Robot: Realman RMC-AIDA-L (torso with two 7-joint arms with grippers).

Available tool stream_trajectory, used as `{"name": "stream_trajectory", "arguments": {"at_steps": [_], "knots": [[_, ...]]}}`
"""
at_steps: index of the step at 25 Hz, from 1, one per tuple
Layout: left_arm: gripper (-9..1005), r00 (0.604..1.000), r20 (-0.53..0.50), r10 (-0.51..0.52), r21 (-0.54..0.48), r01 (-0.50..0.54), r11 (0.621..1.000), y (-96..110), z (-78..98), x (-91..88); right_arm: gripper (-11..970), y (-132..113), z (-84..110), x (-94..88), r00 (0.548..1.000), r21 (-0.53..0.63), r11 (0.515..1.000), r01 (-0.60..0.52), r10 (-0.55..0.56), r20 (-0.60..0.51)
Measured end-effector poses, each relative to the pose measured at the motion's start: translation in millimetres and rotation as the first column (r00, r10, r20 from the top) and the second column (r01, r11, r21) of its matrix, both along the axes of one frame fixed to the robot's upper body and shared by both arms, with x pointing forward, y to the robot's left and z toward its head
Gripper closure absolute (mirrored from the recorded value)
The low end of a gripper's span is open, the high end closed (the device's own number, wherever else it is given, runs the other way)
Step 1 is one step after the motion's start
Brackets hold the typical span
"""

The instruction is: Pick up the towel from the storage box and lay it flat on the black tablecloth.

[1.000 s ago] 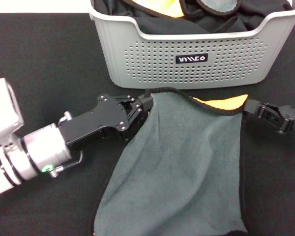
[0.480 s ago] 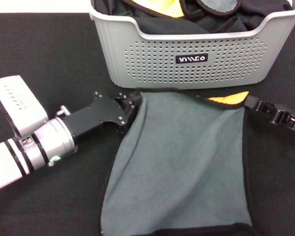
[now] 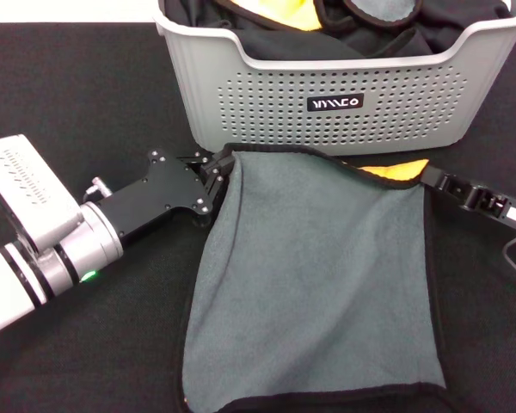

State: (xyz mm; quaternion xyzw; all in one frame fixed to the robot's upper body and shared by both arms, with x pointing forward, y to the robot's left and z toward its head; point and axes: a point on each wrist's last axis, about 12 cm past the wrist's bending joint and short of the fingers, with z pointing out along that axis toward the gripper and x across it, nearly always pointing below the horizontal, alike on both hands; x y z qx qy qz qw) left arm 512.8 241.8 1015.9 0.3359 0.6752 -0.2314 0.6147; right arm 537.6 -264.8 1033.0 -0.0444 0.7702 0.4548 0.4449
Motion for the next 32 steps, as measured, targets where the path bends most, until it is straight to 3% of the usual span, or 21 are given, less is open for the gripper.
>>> {"name": "stream_trajectory", "arguments": {"at_steps": [5,7,11,19,23,26,30,32], "knots": [[986,0.997,0.064,0.043,0.051,-0.047,0.998,2,-2.1,0.4,953,0,0.8,1.7,1.000,-0.004,1.000,0.004,-0.004,0.006],[986,0.993,0.063,0.095,0.028,-0.097,0.995,7,-1.9,1.0,901,-1,2.8,1.5,1.000,0.006,1.000,0.004,-0.004,0.017],[879,0.980,0.060,0.192,-0.021,-0.191,0.981,19,-0.5,1.1,797,-7,5.5,-1.1,0.999,0.040,0.999,0.025,-0.026,0.030],[675,0.976,0.054,0.210,-0.055,-0.207,0.977,27,-1.5,-9.4,569,-20,20.4,-14.2,0.994,0.111,0.993,-0.042,0.030,0.109],[525,0.995,0.003,0.104,-0.170,-0.102,0.980,30,7.7,-18.3,379,-23,36.9,-20.7,0.965,0.063,0.983,-0.174,0.158,0.208],[374,0.998,-0.043,-0.046,-0.255,0.033,0.966,36,20.8,-22.8,256,-20,52.2,-19.9,0.919,-0.001,0.960,-0.281,0.269,0.287],[242,0.957,-0.073,-0.281,-0.328,0.243,0.913,36,47.6,-21.1,106,-18,71.1,-9.9,0.849,-0.161,0.917,-0.364,0.398,0.347],[176,0.932,-0.070,-0.356,-0.334,0.314,0.889,33,56.6,-20.4,97,-12,80.9,-5.9,0.797,-0.254,0.880,-0.402,0.472,0.375]]}}
